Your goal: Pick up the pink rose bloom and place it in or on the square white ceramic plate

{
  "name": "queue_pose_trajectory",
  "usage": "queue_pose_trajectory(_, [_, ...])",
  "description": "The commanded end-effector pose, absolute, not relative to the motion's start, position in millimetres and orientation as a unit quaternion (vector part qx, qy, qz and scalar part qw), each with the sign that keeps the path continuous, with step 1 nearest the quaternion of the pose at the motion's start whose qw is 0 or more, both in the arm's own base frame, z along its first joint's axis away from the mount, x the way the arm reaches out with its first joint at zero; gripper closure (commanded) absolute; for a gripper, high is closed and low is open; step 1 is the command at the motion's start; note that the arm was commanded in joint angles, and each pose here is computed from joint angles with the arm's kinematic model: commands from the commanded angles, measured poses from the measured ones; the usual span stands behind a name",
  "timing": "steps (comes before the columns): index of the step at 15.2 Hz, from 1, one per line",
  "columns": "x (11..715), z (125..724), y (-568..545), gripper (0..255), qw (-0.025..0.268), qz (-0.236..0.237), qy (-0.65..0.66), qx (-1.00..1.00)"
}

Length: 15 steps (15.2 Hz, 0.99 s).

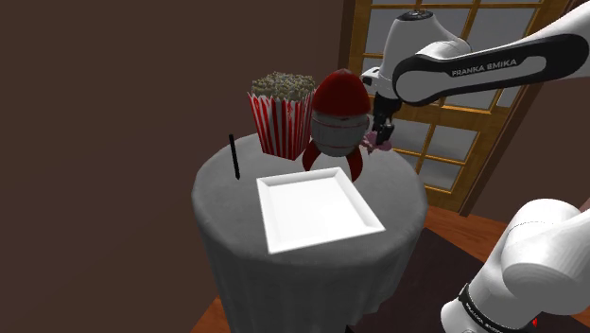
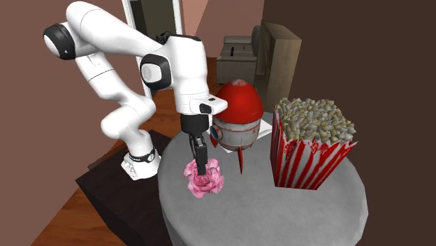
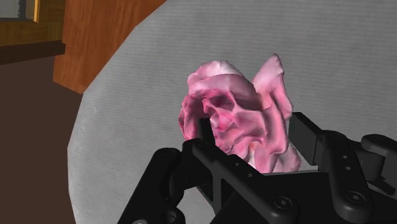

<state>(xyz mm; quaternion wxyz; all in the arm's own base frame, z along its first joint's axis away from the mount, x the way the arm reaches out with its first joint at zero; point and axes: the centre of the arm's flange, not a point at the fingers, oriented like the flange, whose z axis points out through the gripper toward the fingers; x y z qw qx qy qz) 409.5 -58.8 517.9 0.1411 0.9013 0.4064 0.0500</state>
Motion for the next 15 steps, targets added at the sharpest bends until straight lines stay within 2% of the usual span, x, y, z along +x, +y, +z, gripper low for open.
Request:
queue_pose_trajectory(1, [408, 529, -59, 255, 0.141, 0.05, 0.406, 0.901])
queue_pose_trajectory(11, [409, 571, -60, 255, 0.141, 0.05, 0.406, 0.901])
queue_pose_trajectory(12, [409, 571, -60, 0, 0.141, 0.05, 0.406, 0.901])
queue_pose_trajectory(15, [425, 558, -102, 0, 0.104, 0.016, 0.4, 0.911])
